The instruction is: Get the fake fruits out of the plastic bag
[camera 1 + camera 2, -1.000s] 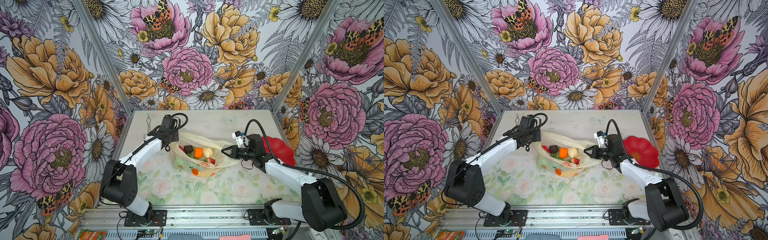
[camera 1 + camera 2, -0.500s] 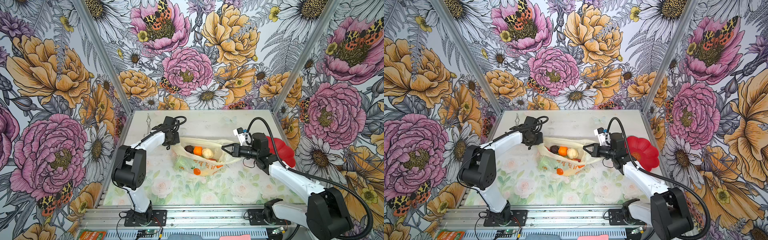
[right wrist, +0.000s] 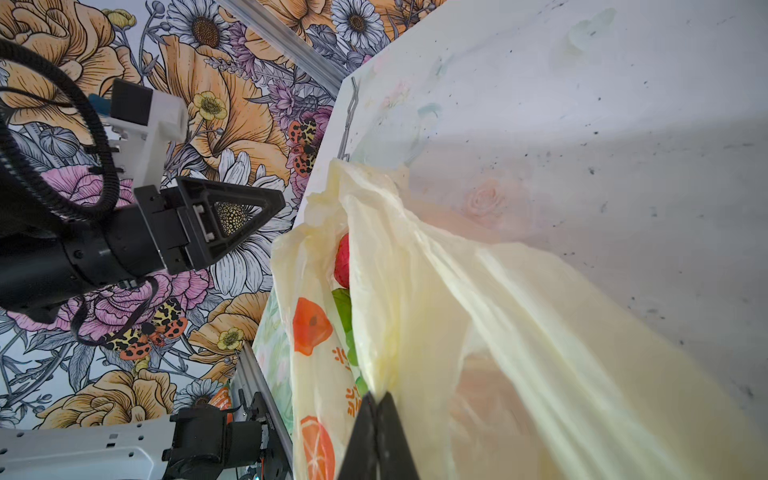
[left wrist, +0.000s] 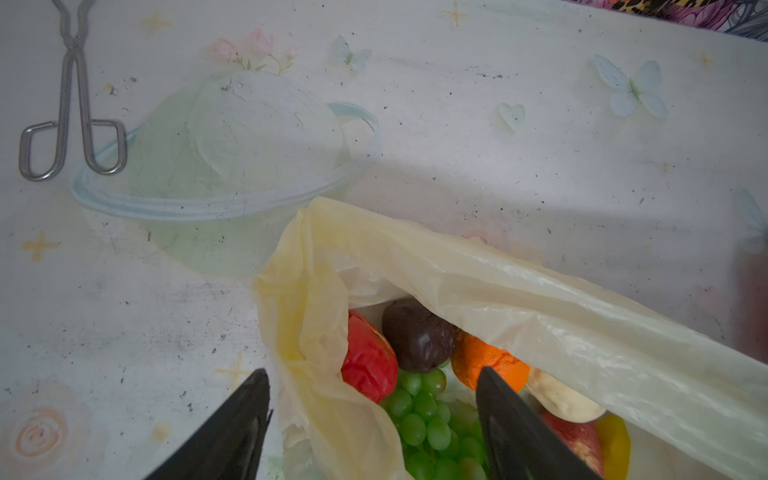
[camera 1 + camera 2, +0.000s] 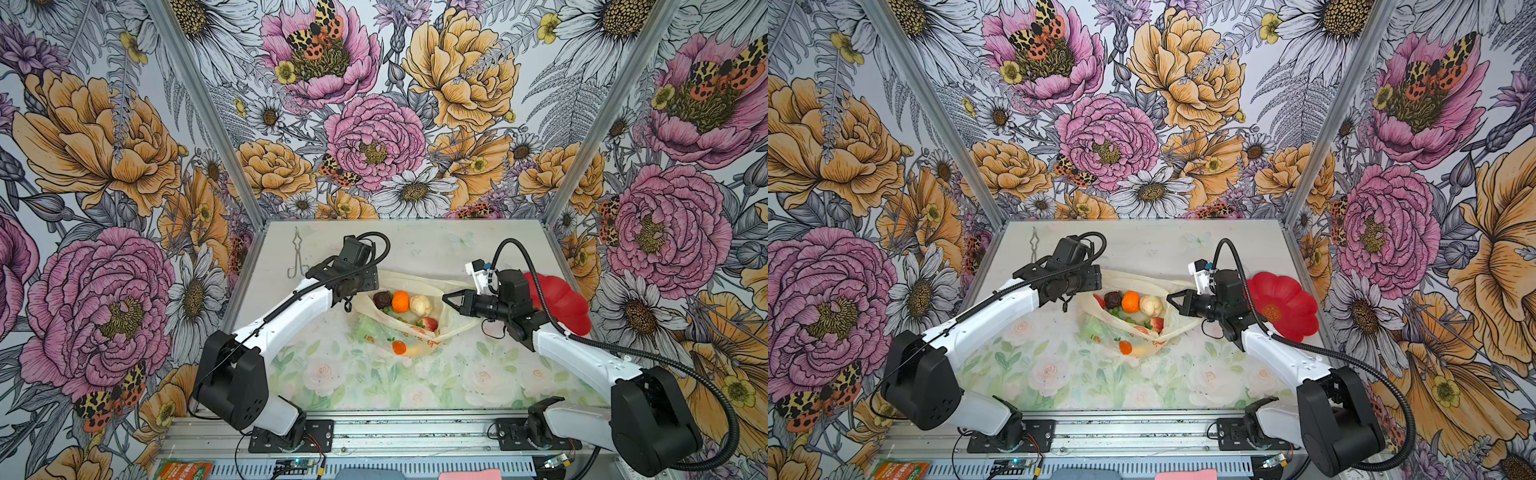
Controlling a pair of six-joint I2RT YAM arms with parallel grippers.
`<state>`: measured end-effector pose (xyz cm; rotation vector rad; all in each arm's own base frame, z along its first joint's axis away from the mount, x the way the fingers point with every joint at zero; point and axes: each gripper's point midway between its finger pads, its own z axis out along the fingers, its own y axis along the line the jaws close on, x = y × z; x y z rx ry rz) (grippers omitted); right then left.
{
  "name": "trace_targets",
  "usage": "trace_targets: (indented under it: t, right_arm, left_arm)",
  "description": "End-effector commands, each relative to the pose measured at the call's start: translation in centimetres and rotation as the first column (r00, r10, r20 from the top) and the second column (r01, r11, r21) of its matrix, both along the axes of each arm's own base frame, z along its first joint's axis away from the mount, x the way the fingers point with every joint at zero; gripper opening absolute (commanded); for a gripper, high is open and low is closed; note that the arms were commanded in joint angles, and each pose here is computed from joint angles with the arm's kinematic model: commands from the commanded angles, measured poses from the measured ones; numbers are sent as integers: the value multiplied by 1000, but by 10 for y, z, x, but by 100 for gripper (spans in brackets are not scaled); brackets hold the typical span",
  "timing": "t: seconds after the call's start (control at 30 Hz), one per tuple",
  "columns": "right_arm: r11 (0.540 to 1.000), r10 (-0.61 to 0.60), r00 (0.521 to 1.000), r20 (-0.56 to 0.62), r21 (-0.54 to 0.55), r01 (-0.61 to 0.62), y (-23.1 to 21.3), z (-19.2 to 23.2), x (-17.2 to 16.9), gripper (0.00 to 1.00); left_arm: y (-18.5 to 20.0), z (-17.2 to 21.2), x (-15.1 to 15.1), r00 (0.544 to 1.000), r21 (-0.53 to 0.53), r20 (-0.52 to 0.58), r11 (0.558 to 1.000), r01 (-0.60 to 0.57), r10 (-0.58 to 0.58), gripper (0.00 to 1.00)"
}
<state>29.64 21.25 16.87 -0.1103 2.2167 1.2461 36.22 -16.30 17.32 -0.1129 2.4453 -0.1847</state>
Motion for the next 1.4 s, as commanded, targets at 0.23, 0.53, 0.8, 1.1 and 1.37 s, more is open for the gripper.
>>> trace_targets:
  t: [0.23,0.53,0.8,1.1,1.37]
  right_arm:
    - [993,-118,993,-1,-17,118,-19,-1,13,4]
    - [977,-203,979,7,-69,203,-35,12,9,51]
    - [923,-233,972,21,-312,227,-35,-3,1,57]
    - [832,-212,975,65,-512,214,-16,-13,4,60]
    - [779,-209,964,161,-569,264,-32,21,-5,56]
  left_arm:
    - [27,-72,-28,990,5,-111,996,-91,91,47]
    - [13,-42,-43,998,-111,56,994,-16,22,3]
    - [-25,-8,-44,984,-30,170,997,68,-62,0]
    - [-72,19,-52,956,12,246,987,162,-160,0]
    - [-43,0,-53,974,-2,208,996,89,-87,0]
